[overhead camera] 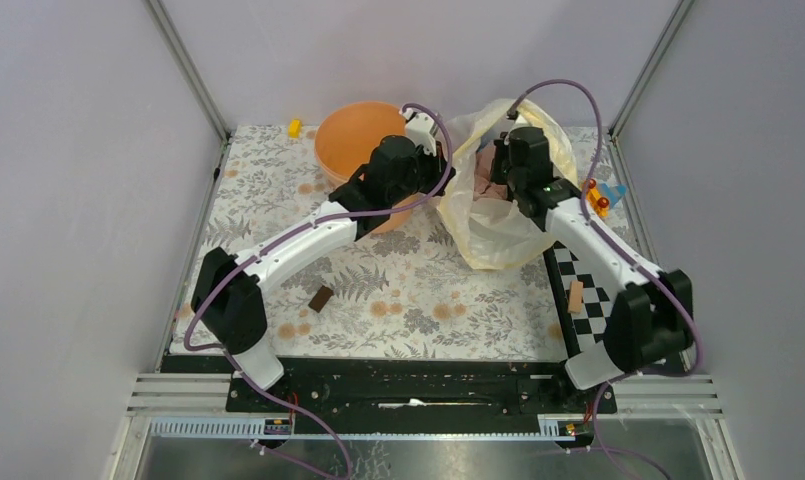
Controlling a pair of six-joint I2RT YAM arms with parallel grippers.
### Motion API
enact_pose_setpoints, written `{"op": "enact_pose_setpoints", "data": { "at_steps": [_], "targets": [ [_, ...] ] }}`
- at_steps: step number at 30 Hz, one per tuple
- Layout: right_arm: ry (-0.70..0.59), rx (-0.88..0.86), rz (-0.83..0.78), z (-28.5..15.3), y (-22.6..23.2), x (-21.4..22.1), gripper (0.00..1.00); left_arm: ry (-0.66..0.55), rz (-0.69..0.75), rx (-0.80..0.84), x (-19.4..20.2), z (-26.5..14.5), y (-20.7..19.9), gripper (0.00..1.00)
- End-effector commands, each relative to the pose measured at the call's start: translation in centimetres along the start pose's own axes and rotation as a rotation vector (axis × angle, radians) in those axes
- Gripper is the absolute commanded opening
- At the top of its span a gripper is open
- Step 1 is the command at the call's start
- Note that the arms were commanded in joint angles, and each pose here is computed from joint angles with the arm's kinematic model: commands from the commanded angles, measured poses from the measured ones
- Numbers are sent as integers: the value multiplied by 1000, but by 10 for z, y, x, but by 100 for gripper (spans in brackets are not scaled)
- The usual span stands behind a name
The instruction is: Put the trash bags into the trash bin
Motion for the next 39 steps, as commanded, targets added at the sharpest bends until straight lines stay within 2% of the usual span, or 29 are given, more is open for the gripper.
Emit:
{"op": "enact_pose_setpoints", "data": {
  "at_steps": [1, 9, 13, 20, 28, 33, 36, 39],
  "targets": [
    [56, -331, 87, -49, 28, -11, 0, -30, -22, 23, -12, 2, -6, 0],
    [84, -593, 106, -118, 40, -28, 0, 22, -19, -24, 4, 9, 4, 0],
    [40, -702, 123, -151, 43, -41, 0, 54, -30, -27, 20, 19, 8, 0],
    [-72, -778, 135, -197, 40, -65, 0, 137, -54, -53, 57, 41, 21, 0],
    [-278, -802, 161, -243, 33, -108, 0, 172, -99, -37, 90, 67, 25, 0],
    [-439, -727, 207, -269, 16, -119, 0, 170, -130, -30, 109, 73, 29, 0],
    [-484, -683, 221, -282, 6, -118, 0, 161, -122, -29, 109, 73, 29, 0],
    [-521, -718, 207, -301, 3, -118, 0, 147, -98, -31, 101, 69, 28, 0]
  ]
}}
Point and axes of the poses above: each gripper's point midway between its finger pads, its own z axis out along the fingers, its own y axis along the line the jaws close on, x = y × z, the point moved 7 cm from there along -z, back along the fingers, and after that the axes turned 1 degree about -z, right-handed, at the moved point
